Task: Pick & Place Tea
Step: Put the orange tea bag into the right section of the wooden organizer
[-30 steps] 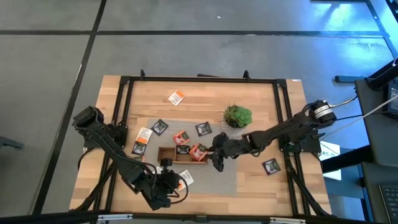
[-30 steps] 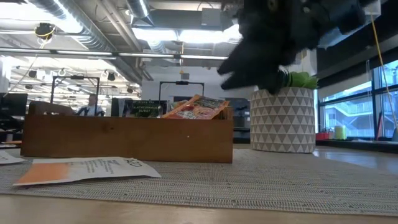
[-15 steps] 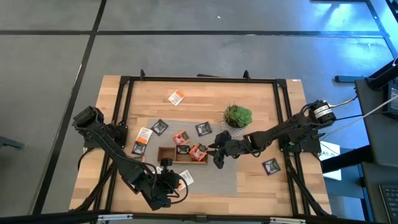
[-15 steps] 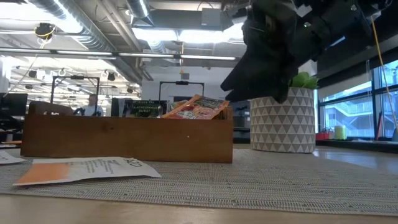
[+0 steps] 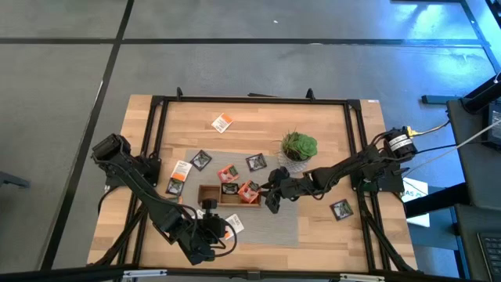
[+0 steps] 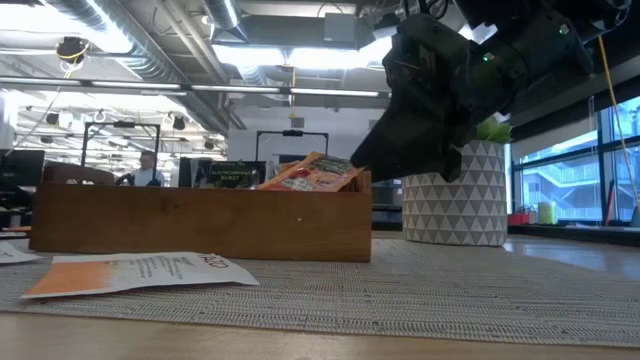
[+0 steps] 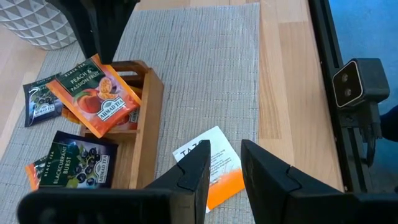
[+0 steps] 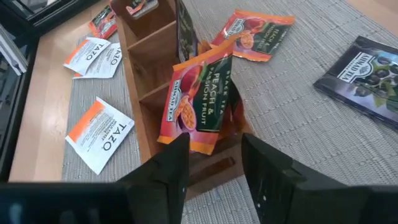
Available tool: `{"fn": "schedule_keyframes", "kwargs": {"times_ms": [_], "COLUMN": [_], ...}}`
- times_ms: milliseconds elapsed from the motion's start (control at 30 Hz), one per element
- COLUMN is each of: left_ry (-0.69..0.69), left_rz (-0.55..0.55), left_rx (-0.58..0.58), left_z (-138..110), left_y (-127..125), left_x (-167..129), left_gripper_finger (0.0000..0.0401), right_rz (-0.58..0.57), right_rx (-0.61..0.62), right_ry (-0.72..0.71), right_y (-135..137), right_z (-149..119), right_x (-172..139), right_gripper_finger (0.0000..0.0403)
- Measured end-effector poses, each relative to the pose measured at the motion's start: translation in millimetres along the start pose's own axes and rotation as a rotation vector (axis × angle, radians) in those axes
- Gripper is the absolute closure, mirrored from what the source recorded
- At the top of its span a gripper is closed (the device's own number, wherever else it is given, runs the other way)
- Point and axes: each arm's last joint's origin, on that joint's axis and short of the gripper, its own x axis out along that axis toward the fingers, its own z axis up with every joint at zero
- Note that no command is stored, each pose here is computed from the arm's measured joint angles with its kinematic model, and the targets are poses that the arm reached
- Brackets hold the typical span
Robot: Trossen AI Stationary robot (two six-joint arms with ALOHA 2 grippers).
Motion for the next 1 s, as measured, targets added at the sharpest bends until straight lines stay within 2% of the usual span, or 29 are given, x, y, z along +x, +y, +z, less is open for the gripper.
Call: {"fn": "schedule_keyframes", "kwargs": {"times_ms": [300, 467, 633, 900, 1000], "left_ry": [0.000, 0.000, 0.000, -0.001, 0.000], "left_rz": [0.000, 0.000, 0.000, 0.000, 0.000], "left_rx": [0.000, 0.000, 0.000, 0.000, 0.000], "left_z": [0, 0, 0, 0, 0], "left_y": [0, 0, 0, 0, 0], "left_x": [0, 0, 0, 0, 0], "left_gripper_finger": [0.0315, 0.0315, 0.0315, 0.0315, 0.0315], "right_rz": [0.004, 0.008, 0.013, 0.064, 0.108], "right_rx": [-0.005, -0.031, -0.052, -0.109, -0.157], "right_ry": [0.002, 0.001, -0.006, -0.075, -0.048], "right_y": [0, 1, 1, 8, 10], "right_z": [0, 0, 2, 21, 23], "right_x": [0, 0, -2, -22, -27], "right_gripper_finger": [0.0357, 0.0391, 0.0397, 0.0400, 0.0400]}}
